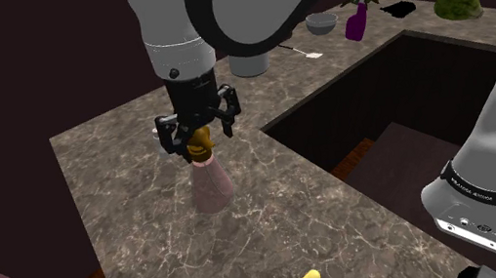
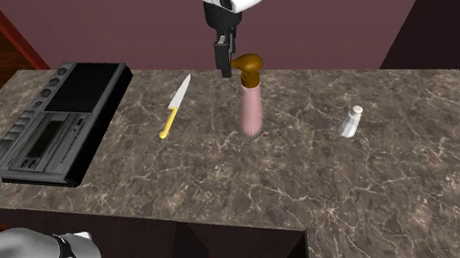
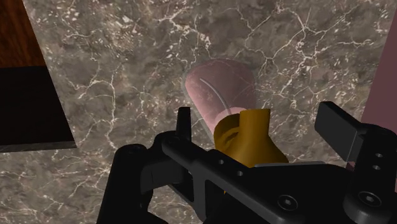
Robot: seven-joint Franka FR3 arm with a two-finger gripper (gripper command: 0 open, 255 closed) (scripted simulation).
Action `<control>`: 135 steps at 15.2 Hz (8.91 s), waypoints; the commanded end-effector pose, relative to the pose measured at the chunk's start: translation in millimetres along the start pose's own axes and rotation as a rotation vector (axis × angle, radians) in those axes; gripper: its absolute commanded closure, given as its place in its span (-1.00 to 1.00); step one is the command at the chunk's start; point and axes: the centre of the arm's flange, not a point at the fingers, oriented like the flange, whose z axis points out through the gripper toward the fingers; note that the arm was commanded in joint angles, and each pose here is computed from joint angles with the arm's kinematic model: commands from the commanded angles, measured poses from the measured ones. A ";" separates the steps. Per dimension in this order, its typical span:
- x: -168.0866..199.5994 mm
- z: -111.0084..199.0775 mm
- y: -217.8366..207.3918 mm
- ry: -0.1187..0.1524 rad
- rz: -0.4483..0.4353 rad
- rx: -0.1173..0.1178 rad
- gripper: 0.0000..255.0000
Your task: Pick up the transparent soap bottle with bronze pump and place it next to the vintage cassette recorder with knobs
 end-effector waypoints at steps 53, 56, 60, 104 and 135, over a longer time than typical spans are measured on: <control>-98.8 -167.7 31.2 0.000 0.000 0.000 1.00; -136.6 -168.2 43.0 0.000 0.000 0.000 1.00; -187.0 -168.8 58.8 0.000 0.000 0.000 1.00; -741.2 -175.9 232.2 0.000 0.000 0.000 1.00; -839.5 -55.7 262.8 0.000 0.000 0.000 1.00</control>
